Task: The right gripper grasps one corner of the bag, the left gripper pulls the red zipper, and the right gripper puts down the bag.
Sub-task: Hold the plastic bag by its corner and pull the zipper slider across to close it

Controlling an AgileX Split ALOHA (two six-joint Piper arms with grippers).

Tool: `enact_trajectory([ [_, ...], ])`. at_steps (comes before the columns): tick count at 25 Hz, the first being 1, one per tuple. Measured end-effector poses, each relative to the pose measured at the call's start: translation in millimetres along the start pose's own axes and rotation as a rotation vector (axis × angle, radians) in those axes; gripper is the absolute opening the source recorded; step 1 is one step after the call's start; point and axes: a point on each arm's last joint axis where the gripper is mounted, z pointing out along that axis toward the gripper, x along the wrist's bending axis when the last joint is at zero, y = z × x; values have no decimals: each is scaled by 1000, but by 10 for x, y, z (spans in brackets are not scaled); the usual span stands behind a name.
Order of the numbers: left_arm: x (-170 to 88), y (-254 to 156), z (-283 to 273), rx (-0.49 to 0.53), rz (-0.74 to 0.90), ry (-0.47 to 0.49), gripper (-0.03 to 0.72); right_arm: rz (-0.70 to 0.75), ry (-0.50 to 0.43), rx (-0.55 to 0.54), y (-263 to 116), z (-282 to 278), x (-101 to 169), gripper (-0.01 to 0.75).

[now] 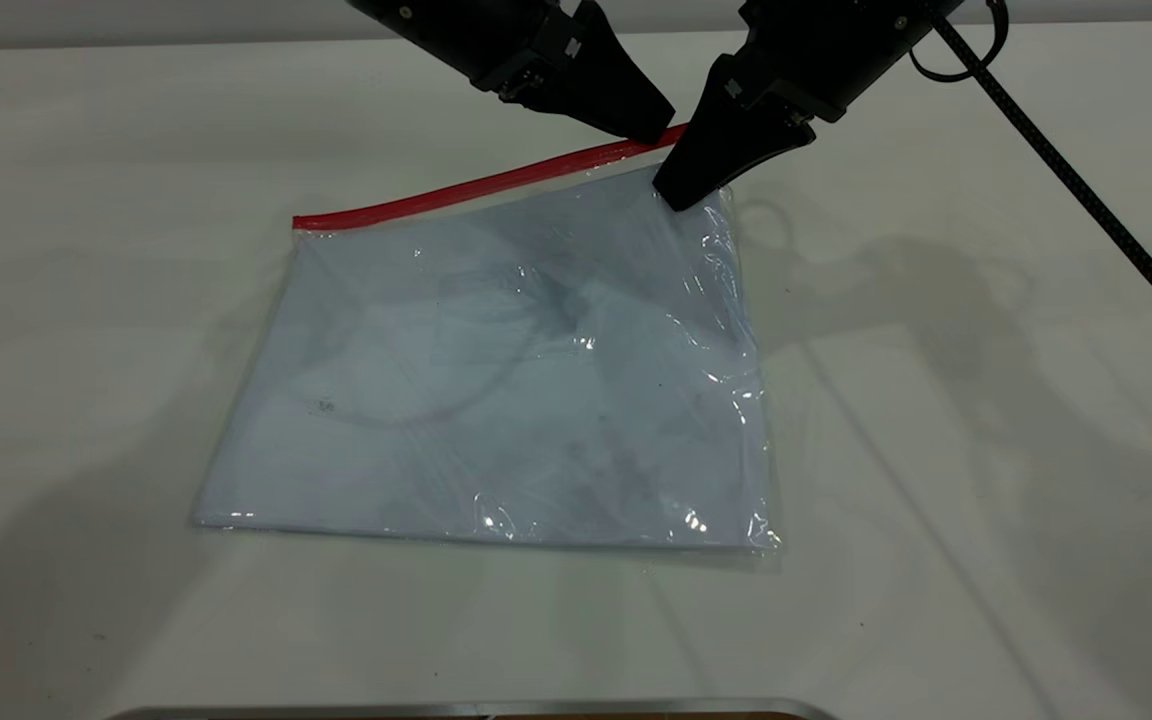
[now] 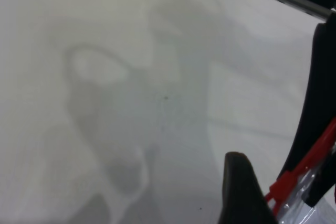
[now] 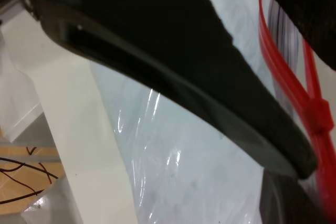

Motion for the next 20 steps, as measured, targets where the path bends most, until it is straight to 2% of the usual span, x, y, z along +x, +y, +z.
enact_trajectory([
  [8, -14, -2, 22, 11, 11, 3, 475, 7, 3, -9, 8, 0, 2, 34],
  [20, 32, -64, 75, 16, -2, 11, 420, 8, 3, -8, 5, 3, 1, 34],
])
